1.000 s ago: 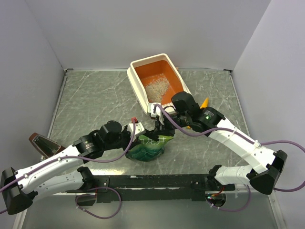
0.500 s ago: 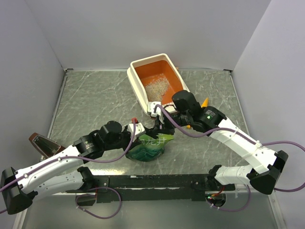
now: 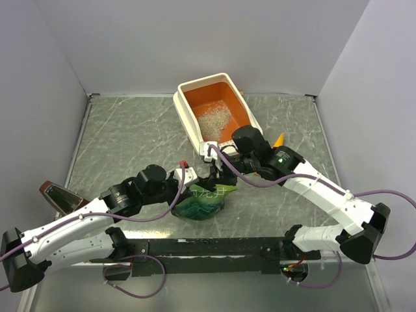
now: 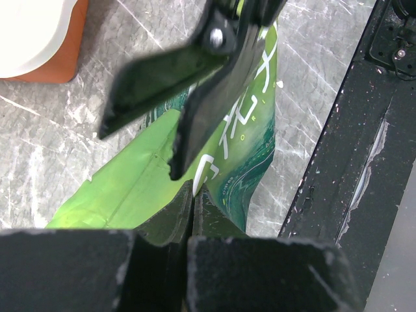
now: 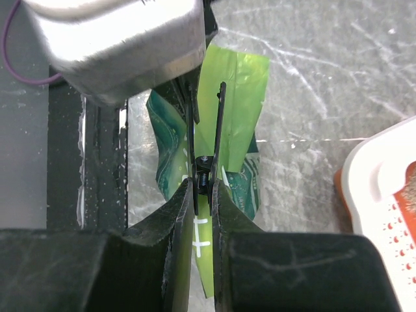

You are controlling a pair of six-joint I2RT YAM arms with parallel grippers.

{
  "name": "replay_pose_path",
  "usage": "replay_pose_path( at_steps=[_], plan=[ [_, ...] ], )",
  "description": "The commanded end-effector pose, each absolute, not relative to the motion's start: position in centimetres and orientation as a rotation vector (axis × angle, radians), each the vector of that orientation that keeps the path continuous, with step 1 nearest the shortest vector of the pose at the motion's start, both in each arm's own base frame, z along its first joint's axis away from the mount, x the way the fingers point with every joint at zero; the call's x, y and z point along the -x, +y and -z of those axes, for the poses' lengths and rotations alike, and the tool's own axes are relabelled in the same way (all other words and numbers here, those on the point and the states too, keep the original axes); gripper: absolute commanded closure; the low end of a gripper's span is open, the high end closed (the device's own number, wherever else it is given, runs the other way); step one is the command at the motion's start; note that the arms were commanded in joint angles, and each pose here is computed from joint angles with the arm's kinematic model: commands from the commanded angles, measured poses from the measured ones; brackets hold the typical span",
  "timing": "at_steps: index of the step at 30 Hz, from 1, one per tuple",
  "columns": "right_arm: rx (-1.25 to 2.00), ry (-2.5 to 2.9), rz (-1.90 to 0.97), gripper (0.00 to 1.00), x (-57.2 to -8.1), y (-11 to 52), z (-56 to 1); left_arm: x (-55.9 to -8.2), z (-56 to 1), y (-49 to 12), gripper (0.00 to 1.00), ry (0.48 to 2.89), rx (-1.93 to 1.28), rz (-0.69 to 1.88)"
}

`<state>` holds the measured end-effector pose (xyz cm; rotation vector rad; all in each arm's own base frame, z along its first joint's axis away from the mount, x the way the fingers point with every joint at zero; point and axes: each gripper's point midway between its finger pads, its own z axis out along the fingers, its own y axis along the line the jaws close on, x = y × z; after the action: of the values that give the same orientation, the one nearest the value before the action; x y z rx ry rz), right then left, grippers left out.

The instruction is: Fill the litter box with clean litter

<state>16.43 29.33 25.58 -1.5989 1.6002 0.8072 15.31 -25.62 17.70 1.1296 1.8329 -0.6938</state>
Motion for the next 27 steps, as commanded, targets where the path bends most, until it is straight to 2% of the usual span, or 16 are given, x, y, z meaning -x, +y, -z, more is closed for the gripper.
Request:
replay_pose_path(
  at_steps=[1,27],
  plan=[
    [1.631,1.587,-0.822,1.00,-16.1,29.7,-24.9,-15.2,-19.1,-25.9,0.99,1.803,-1.099,0.718],
    [1.806,2.002,-0.464,1.00,-15.7,23.9,-20.0,-16.2,-21.0,-24.8,0.99,1.773,-1.006,0.663]
  ],
)
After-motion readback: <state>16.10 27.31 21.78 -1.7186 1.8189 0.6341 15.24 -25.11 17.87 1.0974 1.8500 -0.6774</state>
